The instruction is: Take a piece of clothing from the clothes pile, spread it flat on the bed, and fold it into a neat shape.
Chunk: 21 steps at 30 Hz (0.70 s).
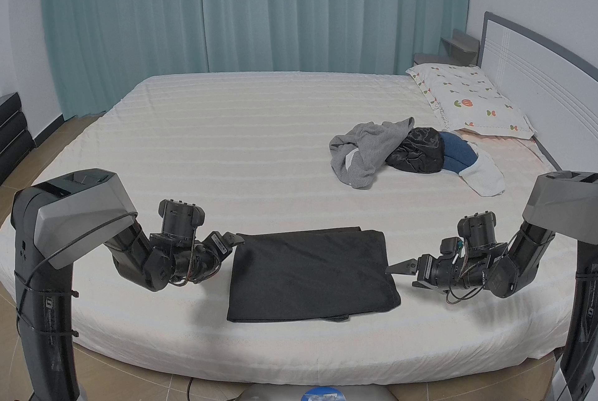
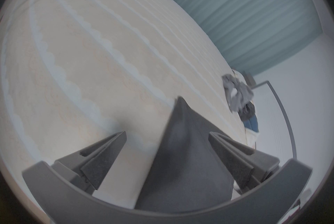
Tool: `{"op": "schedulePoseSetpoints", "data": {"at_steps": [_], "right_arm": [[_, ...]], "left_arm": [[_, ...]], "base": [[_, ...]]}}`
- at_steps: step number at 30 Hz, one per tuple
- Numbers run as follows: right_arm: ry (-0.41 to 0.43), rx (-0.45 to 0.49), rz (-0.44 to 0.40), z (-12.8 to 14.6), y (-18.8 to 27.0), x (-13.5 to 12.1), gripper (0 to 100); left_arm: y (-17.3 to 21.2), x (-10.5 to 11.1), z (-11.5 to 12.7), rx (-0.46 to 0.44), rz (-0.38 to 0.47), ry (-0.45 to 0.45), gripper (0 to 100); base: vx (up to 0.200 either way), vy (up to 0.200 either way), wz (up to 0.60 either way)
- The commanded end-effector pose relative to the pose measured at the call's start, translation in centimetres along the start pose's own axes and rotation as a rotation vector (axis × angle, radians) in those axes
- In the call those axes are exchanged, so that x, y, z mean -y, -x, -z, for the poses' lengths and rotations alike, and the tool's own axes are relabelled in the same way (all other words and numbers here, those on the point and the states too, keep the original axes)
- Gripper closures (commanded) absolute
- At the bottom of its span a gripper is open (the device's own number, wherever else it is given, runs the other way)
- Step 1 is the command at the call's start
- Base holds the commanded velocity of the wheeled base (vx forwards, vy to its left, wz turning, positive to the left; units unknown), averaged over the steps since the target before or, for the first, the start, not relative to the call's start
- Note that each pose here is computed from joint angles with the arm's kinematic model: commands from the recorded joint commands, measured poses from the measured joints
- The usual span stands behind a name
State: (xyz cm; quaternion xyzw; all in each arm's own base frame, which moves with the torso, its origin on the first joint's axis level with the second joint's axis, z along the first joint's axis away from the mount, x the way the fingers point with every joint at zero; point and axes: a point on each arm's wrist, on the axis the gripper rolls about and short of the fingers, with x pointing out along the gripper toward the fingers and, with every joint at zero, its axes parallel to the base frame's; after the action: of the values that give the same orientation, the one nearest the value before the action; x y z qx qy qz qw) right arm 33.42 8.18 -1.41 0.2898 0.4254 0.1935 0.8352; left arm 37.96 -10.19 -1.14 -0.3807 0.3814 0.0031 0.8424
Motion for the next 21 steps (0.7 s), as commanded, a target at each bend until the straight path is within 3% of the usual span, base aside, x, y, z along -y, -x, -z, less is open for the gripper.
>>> {"op": "schedulePoseSetpoints", "data": {"at_steps": [1,4,8,21], "right_arm": [[-0.061,0.027,-0.045,-1.4,-0.2,0.1,0],[-0.071,0.018,-0.057,-1.4,-0.2,0.1,0],[-0.07,0.021,-0.06,-1.5,-0.3,0.0,0],[-0.071,0.018,-0.058,-1.5,-0.6,0.2,0]], "left_arm": [[1.0,-0.1,1.7,-0.063,0.075,-0.086,0],[0.9,-0.7,2.2,-0.061,0.106,-0.187,0],[0.4,-1.1,2.7,-0.072,0.107,-0.258,0],[-0.1,-0.6,3.3,-0.082,0.121,-0.273,0]], "base": [[0.0,0.0,0.0],[0.0,0.0,0.0],[0.0,0.0,0.0],[0.0,0.0,0.0]]}}
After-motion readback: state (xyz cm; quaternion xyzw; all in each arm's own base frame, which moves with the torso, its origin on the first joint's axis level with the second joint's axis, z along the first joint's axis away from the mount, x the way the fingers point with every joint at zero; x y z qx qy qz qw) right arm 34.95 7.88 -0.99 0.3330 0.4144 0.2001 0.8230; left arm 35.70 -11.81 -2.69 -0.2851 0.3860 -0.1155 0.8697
